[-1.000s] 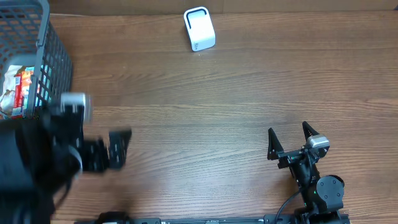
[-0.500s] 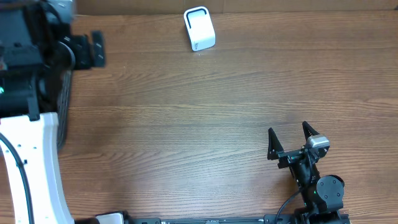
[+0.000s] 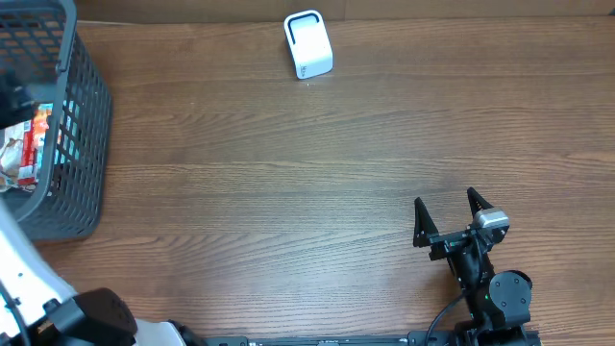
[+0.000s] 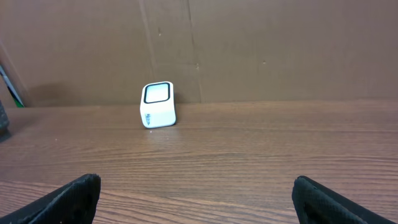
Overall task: Scan the item barcode
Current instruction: 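Move the left gripper left into the grey basket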
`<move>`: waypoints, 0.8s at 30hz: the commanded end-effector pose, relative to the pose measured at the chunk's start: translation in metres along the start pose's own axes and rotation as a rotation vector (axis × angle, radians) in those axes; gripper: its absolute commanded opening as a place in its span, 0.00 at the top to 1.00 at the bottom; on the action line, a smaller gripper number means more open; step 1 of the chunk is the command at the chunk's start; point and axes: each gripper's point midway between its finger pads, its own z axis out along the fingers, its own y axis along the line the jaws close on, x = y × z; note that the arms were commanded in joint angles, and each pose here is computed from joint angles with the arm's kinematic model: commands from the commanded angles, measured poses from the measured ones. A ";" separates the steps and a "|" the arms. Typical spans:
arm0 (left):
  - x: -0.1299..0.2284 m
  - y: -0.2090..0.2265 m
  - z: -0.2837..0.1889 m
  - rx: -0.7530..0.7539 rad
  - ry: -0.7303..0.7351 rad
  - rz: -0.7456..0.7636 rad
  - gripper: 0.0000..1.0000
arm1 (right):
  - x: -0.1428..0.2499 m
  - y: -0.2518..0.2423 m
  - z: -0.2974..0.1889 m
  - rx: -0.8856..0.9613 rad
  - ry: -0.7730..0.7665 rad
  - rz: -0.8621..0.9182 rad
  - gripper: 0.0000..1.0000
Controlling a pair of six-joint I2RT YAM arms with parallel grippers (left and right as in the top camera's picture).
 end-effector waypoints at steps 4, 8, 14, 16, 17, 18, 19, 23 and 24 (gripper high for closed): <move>0.009 0.015 0.027 0.185 0.007 0.028 0.00 | 0.003 -0.002 0.000 0.009 -0.001 -0.003 0.00; 0.021 0.011 0.051 0.228 0.059 0.056 0.00 | 0.003 -0.002 0.000 0.009 -0.001 -0.003 0.00; 0.040 -0.011 0.087 0.302 0.144 0.113 0.00 | 0.003 -0.002 0.000 0.009 -0.001 -0.003 0.00; 0.045 -0.018 0.096 0.318 0.163 0.138 0.00 | 0.003 -0.002 0.000 0.009 -0.001 -0.003 0.00; 0.047 -0.020 0.100 0.323 0.172 0.147 0.00 | 0.003 -0.002 0.000 0.009 -0.001 -0.003 0.00; 0.050 -0.023 0.104 0.332 0.180 0.158 0.00 | 0.003 -0.002 0.000 0.009 -0.001 -0.003 0.00; 0.052 -0.026 0.108 0.340 0.188 0.169 0.00 | 0.003 -0.002 0.000 0.009 -0.001 -0.003 0.00; 0.063 -0.033 0.126 0.358 0.229 0.174 0.00 | 0.003 -0.002 0.000 0.009 -0.001 -0.003 0.00; 0.065 -0.033 0.129 0.356 0.239 0.175 0.00 | 0.003 -0.002 0.000 0.009 -0.001 -0.003 0.00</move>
